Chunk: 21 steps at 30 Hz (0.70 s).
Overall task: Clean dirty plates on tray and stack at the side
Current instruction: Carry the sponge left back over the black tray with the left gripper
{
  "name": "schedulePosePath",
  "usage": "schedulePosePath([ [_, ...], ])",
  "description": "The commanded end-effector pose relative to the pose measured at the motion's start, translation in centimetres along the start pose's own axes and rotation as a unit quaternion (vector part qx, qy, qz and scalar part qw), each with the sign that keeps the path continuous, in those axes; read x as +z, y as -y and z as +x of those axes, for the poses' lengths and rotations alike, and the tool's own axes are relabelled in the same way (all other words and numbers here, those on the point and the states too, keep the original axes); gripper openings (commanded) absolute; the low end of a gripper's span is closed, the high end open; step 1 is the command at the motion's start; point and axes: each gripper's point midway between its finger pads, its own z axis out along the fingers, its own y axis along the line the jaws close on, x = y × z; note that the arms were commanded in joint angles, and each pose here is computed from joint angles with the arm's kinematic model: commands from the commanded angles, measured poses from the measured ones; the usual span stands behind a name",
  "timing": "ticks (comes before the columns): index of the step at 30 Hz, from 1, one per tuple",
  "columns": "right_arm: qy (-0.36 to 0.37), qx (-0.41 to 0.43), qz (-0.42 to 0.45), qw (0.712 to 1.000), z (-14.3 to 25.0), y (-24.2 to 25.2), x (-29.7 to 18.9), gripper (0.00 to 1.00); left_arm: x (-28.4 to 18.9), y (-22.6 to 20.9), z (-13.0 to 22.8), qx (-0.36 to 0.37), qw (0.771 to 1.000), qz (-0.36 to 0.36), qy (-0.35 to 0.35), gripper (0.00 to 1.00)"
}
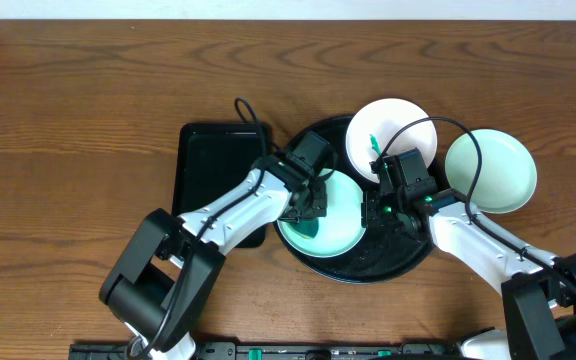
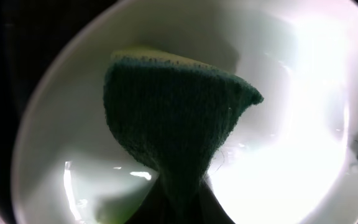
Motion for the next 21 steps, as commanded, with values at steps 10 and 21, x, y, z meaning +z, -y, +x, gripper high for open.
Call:
schedulePosePath([
  [10, -0.013, -0.001, -0.012, 1.0, 0.7, -0.5, 0.4, 0.01, 0.5, 2.5, 1.3, -0.008, 0.998, 0.058, -0.034, 0.07],
  [21, -0.013, -0.001, -0.012, 1.0, 0.7, -0.5, 0.4, 0.01, -6.3, 4.9, -2.9, -0.022, 0.982, 0.186, 0.02, 0.07],
])
